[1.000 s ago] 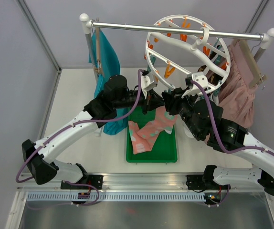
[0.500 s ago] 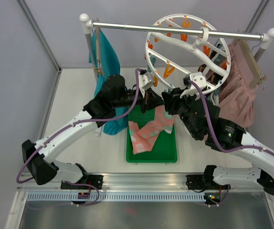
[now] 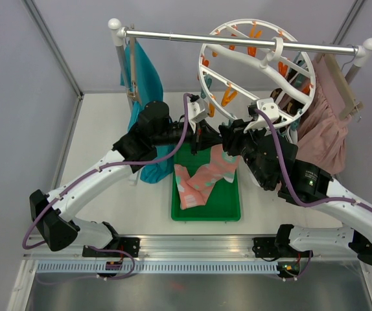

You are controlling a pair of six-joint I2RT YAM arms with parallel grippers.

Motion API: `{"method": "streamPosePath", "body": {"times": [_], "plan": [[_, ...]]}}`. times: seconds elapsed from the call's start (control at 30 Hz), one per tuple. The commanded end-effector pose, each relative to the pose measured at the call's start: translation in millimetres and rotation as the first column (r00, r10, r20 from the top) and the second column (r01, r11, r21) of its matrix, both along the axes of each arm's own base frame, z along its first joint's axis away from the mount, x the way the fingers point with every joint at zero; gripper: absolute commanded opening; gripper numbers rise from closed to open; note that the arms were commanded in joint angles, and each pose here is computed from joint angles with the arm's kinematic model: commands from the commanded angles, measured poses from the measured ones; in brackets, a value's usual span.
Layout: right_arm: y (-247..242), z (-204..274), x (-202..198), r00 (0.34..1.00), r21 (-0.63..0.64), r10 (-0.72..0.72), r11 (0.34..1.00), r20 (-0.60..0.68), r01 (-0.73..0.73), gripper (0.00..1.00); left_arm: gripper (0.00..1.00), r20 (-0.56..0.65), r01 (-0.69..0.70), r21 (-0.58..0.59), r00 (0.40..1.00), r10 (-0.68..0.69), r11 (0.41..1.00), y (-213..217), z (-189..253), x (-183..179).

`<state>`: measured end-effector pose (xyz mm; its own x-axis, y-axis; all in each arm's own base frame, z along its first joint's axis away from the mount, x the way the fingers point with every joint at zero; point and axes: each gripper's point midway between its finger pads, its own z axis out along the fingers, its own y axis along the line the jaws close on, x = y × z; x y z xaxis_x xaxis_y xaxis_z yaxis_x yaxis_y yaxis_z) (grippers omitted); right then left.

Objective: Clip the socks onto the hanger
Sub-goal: Clamp the sock onto the hanger.

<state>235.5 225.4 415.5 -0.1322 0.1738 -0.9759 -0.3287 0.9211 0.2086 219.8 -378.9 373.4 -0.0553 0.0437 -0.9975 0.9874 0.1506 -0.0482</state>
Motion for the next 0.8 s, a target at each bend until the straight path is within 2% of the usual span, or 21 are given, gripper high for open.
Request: {"method": "streamPosePath", "body": {"times": [0.0,0.07,0.17,0.33,0.4,0.43,0.47,0.53,0.63,0.77], "plan": [[0,-1,-4,1.000,-0.009,0.021,1.000,-0.002,-0.021,0.43,0.02,0.037,0.055,-0.071,0.998,-0.053,0.996,2,27,-14],[0,-2,-5,1.000,-0.013,0.027,1.000,-0.005,-0.027,0.48,0.02,0.031,0.054,-0.069,0.998,-0.052,0.996,2,26,-13],[1,-3,-5,0.999,-0.011,0.031,0.999,-0.008,-0.031,0.62,0.02,0.028,0.047,-0.070,0.999,-0.046,0.996,2,27,-12],[0,-1,-7,0.999,-0.003,0.038,0.999,-0.012,-0.038,0.69,0.03,-0.004,0.029,-0.039,1.000,-0.029,0.999,3,21,-10],[-1,1,-9,0.999,0.010,0.042,0.999,-0.014,-0.042,0.73,0.11,-0.015,-0.009,-0.026,1.000,0.009,1.000,3,20,-2],[-3,3,-10,0.999,0.013,0.043,0.999,-0.015,-0.043,0.74,0.21,-0.026,-0.028,-0.018,0.999,0.028,0.999,3,19,1],[-5,5,-12,0.999,0.028,0.047,0.999,-0.017,-0.047,0.75,0.24,-0.039,-0.056,-0.005,0.998,0.056,0.998,5,16,4],[-8,6,-15,0.998,0.034,0.056,0.998,-0.024,-0.055,0.77,0.37,-0.068,-0.184,0.008,0.981,0.184,0.983,12,13,23],[-16,7,-24,0.996,0.056,0.081,0.995,-0.029,-0.079,0.80,0.47,-0.126,-0.362,0.051,0.922,0.366,0.931,28,1,47],[-22,7,-35,0.992,0.081,0.124,0.989,-0.035,-0.121,0.81,0.49,-0.183,-0.516,0.103,0.831,0.526,0.850,52,-15,61]]}}
